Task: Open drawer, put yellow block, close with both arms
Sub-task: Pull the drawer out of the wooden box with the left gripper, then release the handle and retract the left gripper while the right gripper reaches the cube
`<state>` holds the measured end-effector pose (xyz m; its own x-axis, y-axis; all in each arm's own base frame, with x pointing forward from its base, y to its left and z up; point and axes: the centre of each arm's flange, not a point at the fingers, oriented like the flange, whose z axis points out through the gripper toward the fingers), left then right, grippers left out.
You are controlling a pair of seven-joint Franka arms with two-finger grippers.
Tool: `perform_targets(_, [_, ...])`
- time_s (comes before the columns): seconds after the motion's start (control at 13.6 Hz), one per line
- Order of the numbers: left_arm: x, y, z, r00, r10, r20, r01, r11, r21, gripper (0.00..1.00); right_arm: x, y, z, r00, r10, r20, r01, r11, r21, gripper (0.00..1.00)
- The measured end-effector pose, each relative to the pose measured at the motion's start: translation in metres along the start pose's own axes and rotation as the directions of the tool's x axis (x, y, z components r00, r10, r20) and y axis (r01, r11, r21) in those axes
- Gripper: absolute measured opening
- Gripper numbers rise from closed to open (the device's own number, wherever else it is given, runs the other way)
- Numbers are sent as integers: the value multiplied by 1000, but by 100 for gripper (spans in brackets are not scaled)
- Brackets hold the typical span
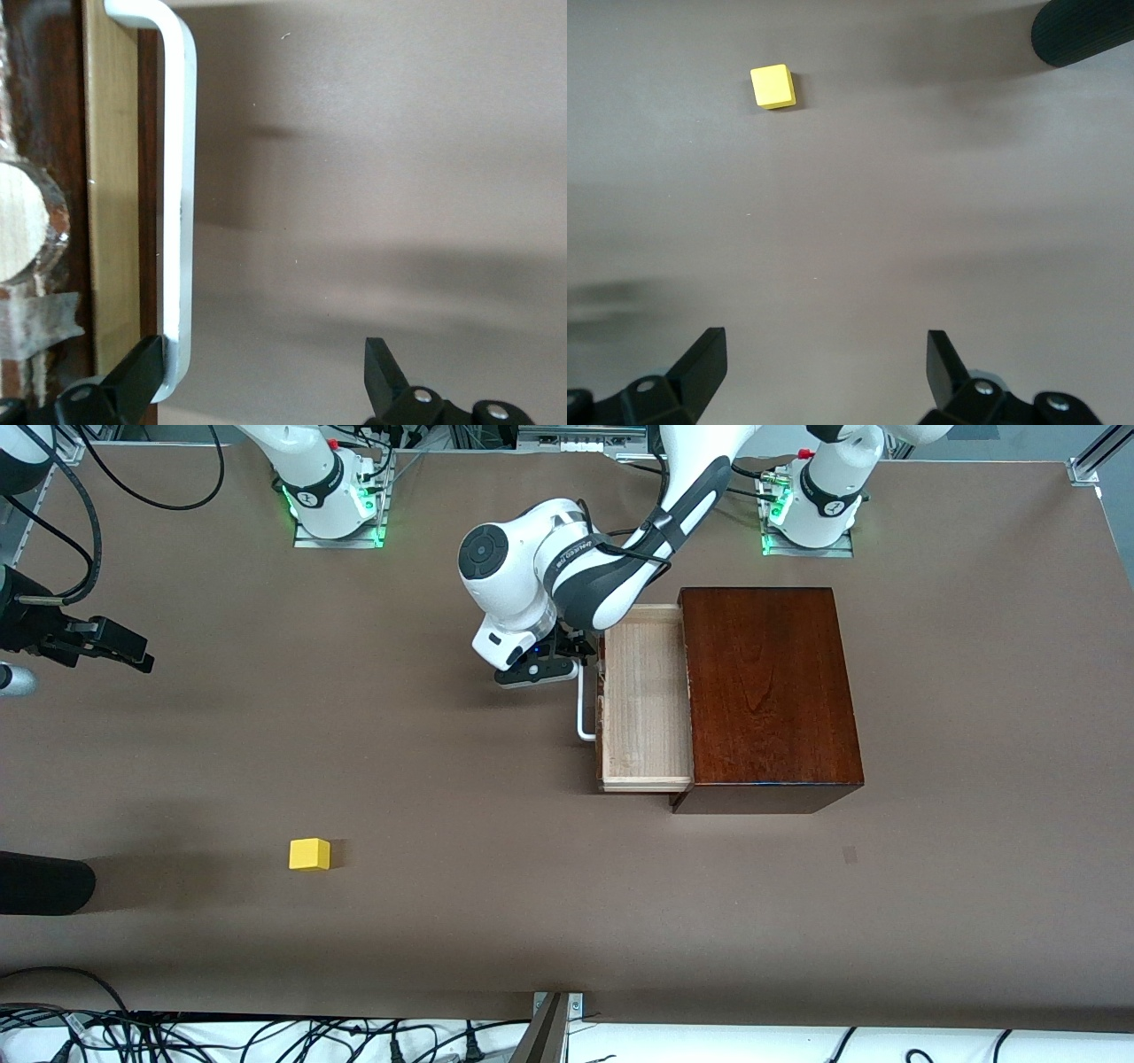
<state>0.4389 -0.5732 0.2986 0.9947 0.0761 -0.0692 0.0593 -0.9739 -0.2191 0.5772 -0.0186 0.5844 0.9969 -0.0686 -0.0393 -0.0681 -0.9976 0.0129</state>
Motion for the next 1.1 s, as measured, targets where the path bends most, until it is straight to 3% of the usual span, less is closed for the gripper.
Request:
perform_targets(0.44, [2, -19, -47, 1000, 13, 13, -13, 1000, 3, 100, 1, 0, 1, 1000, -1, -2, 1, 1000, 0, 100])
perform_targets(0.59, [5, -37, -76, 1000, 0, 12, 0, 1000, 2, 100, 10, -6, 6, 1000, -8, -29, 8, 1000, 5, 100])
perform_targets(0.73, [21, -69, -111, 999, -36, 2, 36, 999, -16, 100, 26, -21, 20, 998, -28, -60, 29, 1000, 9, 100])
perform_targets(1.1, [84, -181, -174, 992, -123, 11, 123, 990, -68, 100, 96, -65, 51, 994, -73, -76, 74, 997, 13, 100])
